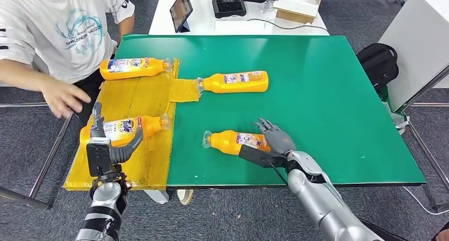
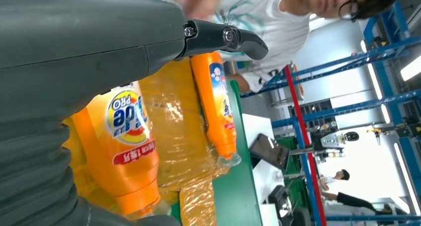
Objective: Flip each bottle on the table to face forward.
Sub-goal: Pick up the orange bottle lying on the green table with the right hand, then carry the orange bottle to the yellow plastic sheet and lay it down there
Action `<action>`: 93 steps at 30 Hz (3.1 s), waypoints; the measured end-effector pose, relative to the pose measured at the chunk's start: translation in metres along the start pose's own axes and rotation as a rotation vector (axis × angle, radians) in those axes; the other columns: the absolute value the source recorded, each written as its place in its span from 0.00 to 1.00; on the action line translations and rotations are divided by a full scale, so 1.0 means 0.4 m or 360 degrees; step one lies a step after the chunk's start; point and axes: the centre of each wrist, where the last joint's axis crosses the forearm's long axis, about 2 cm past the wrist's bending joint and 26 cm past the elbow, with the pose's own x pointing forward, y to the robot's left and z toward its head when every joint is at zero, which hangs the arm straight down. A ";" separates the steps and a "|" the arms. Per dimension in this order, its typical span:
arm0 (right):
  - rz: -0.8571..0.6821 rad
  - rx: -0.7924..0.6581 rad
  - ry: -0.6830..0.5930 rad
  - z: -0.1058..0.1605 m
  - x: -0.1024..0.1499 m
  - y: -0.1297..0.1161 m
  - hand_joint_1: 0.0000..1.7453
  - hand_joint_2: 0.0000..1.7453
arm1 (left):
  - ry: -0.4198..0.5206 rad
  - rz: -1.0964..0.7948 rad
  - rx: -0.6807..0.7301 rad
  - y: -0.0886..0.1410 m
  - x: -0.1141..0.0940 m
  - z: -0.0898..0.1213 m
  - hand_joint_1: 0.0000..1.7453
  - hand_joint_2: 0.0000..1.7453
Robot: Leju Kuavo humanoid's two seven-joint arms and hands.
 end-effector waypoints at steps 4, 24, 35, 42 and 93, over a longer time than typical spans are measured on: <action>0.0028 0.0020 0.0034 -0.012 -0.003 -0.011 0.00 1.00 | 0.0020 0.0014 -0.0019 -0.005 -0.004 0.005 0.00 1.00; -0.0008 0.0346 -0.0008 -0.071 -0.018 -0.065 1.00 1.00 | 0.0098 0.0121 -0.0059 -0.034 -0.018 -0.013 0.00 1.00; 0.0008 0.0386 0.0006 -0.074 -0.031 -0.074 1.00 1.00 | 0.0129 0.0150 -0.0070 -0.041 -0.021 -0.014 0.00 1.00; -0.0017 0.0413 -0.0004 -0.071 -0.040 -0.074 1.00 1.00 | 0.0177 0.0212 -0.0053 -0.042 -0.024 -0.013 0.00 1.00; -0.0831 -0.0943 -0.1024 0.112 0.288 0.208 1.00 1.00 | 0.0179 0.1447 -0.0996 -0.227 0.192 0.061 0.00 1.00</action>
